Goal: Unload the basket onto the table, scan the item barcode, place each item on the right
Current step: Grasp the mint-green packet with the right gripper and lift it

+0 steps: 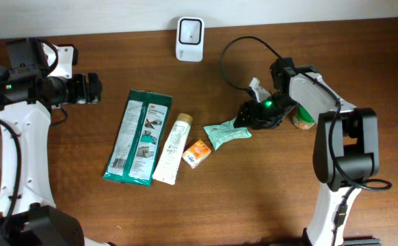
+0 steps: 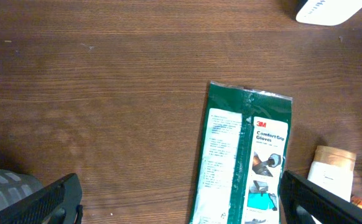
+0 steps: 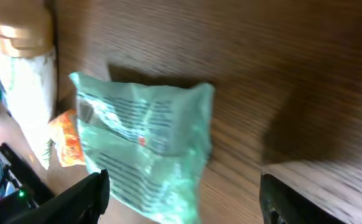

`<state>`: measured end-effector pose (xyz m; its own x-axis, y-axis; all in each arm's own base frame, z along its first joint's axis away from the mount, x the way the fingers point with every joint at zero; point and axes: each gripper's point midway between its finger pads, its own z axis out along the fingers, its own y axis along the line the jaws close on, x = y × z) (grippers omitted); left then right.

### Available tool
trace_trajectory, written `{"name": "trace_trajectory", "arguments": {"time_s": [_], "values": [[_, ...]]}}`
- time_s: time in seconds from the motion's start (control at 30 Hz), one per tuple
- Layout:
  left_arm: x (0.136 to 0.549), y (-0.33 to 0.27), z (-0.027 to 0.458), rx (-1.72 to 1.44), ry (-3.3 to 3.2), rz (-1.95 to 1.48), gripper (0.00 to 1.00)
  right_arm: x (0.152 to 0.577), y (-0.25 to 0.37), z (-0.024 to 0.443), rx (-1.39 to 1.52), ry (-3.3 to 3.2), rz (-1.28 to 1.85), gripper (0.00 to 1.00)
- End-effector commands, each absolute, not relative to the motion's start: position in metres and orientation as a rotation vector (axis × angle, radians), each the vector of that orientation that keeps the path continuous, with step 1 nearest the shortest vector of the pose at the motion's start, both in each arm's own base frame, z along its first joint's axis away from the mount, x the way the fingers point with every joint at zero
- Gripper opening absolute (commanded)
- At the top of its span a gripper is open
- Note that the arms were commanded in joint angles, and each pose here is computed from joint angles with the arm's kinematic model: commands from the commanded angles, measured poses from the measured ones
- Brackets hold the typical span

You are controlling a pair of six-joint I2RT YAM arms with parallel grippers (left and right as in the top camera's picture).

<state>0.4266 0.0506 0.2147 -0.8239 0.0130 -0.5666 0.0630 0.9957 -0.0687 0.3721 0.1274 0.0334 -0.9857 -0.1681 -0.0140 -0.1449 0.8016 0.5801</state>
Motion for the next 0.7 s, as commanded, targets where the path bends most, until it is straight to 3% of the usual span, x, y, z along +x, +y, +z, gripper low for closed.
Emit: {"name": "trace_trajectory", "arguments": {"time_s": [0.0, 0.03, 0.1, 0.2, 0.27, 0.4, 0.5, 0.67], "values": [[0.427, 0.052, 0.221, 0.071, 2.519, -0.111, 0.99, 0.366, 0.153, 0.018, 0.333, -2.882, -0.991, 0.73], [0.427, 0.052, 0.221, 0.071, 2.519, -0.111, 0.99, 0.366, 0.157, 0.012, 0.324, -2.877, -0.987, 0.71], [0.427, 0.052, 0.221, 0.071, 2.519, -0.111, 0.99, 0.365, 0.159, 0.000, 0.297, -2.859, -0.978, 0.55], [0.427, 0.052, 0.221, 0.071, 2.519, -0.111, 0.99, 0.362, 0.158, -0.002, 0.287, -2.845, -0.974, 0.18], [0.427, 0.052, 0.221, 0.071, 2.519, -0.111, 0.99, 0.362, 0.158, 0.005, 0.272, -2.832, -0.987, 0.06], [0.427, 0.052, 0.221, 0.071, 2.519, -0.111, 0.99, 0.384, 0.164, 0.084, 0.315, -2.890, -1.113, 0.04], [0.427, 0.052, 0.221, 0.071, 2.519, -0.111, 0.99, 0.397, 0.182, 0.189, 0.475, -2.969, -1.391, 0.04], [0.427, 0.052, 0.221, 0.071, 2.519, -0.111, 0.99, 0.363, 0.180, 0.304, 0.633, -3.135, -1.542, 0.04]]}}
